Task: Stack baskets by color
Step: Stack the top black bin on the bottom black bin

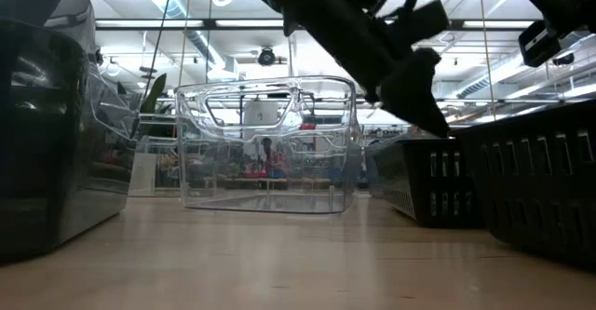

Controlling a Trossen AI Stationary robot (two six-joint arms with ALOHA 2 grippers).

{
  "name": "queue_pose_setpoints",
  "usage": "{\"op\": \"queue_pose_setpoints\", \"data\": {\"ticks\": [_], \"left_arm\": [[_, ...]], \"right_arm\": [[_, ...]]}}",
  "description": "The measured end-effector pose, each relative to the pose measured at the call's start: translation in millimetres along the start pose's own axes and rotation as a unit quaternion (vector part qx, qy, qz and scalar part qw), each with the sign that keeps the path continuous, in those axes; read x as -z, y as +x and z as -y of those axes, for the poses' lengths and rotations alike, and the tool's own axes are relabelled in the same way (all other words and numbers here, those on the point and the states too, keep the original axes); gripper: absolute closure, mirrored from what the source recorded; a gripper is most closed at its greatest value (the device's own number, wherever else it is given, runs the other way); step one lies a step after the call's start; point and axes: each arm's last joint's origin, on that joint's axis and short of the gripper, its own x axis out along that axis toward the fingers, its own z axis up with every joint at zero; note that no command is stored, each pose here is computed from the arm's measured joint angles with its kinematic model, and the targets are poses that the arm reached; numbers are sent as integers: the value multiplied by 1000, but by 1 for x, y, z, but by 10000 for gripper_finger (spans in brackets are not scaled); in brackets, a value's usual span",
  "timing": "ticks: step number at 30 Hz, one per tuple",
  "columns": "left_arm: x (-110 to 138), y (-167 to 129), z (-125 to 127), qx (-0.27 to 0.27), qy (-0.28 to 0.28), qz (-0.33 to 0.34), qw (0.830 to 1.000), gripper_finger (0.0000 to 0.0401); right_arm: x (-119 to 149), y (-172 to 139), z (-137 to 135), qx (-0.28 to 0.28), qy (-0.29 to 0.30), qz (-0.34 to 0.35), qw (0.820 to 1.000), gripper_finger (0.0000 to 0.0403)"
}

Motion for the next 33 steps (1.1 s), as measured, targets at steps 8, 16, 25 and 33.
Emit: {"op": "queue_pose_setpoints", "data": {"ticks": [8,16,25,33], "left_arm": [[10,5,-7,-8,-10,-37,999,261],[13,4,-7,2,6,-51,999,346],[12,2,-4,8,12,-54,998,389],[-13,-13,-4,-8,34,-50,998,393]], "right_arm": [[0,0,0,0,1,1,1000,320],[0,0,0,0,0,1,1000,320],[0,0,0,0,0,1,1000,321],[0,0,0,0,0,1,1000,321]]}}
